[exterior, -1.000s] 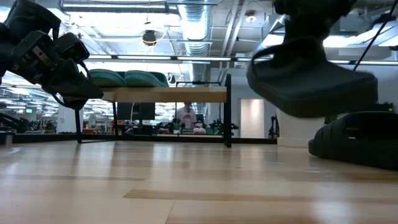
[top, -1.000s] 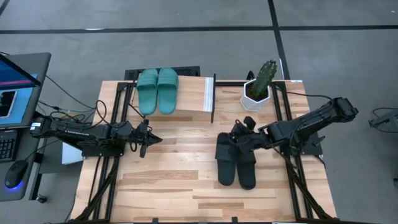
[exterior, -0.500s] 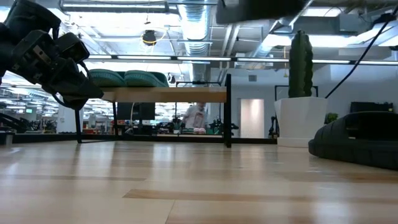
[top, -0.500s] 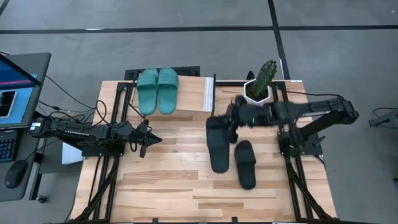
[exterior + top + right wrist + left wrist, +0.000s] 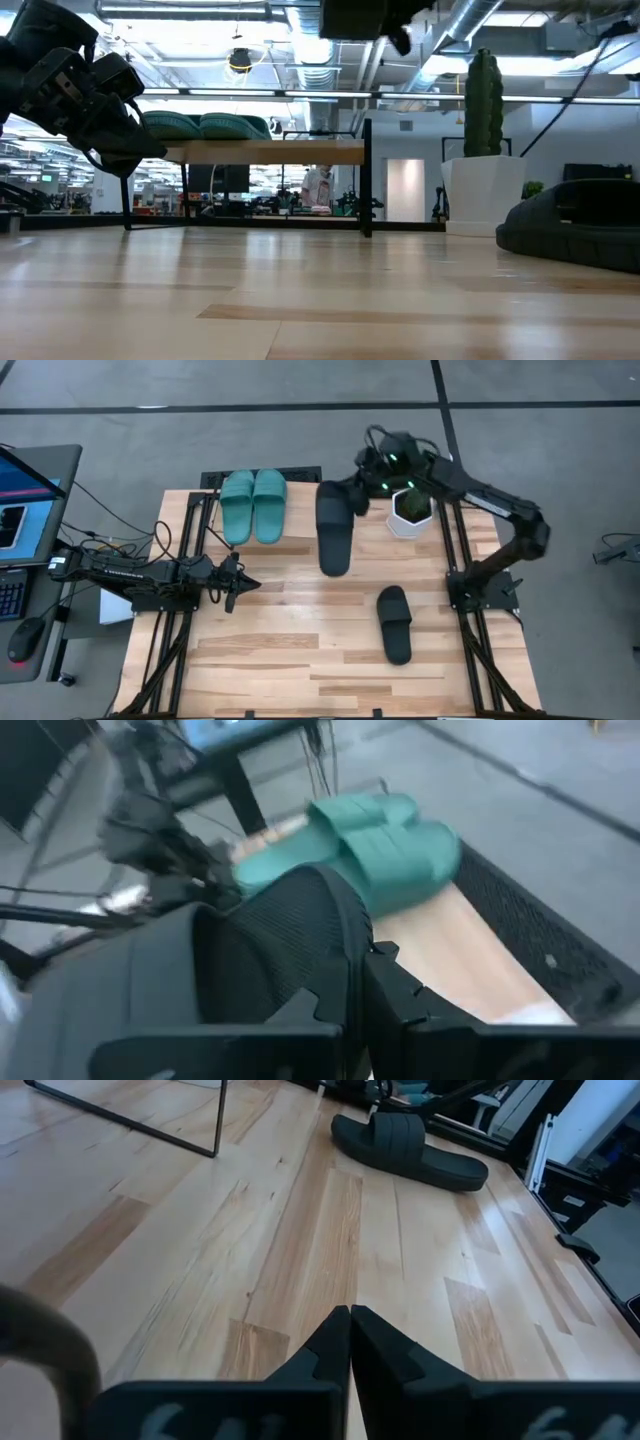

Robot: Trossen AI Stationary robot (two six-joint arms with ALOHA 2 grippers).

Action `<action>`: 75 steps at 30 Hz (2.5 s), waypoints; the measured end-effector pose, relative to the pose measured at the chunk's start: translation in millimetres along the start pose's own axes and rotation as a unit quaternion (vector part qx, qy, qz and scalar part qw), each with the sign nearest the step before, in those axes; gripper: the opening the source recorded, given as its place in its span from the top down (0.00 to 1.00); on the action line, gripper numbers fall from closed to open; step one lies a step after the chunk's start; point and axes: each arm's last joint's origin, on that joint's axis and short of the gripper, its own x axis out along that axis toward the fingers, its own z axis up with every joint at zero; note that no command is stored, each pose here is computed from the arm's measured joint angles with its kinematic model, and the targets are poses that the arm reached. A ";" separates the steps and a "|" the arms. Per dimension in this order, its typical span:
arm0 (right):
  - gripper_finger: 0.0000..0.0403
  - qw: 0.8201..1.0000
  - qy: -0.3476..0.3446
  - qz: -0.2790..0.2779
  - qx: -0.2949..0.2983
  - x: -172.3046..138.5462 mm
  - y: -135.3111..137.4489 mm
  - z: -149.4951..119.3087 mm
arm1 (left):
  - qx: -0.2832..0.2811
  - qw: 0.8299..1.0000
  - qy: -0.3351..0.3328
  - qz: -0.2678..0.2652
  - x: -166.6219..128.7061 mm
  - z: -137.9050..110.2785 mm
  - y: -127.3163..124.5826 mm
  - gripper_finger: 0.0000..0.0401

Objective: Pick and place slides into the shelf
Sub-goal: Put the left black slide on the shelf

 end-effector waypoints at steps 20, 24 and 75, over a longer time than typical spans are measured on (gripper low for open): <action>0.99 0.995 0.091 0.019 0.048 84.3 -101.8 34.5 | -0.042 0.999 0.016 0.006 -0.1 -3.2 1.1 1.00; 1.00 0.992 0.110 0.010 0.062 91.8 -117.3 25.5 | -0.047 0.998 0.027 0.011 -0.2 -5.3 1.9 1.00; 0.85 0.969 0.227 -0.046 0.083 120.8 -148.5 -16.0 | -0.046 0.998 0.038 0.027 -0.4 -8.0 3.5 1.00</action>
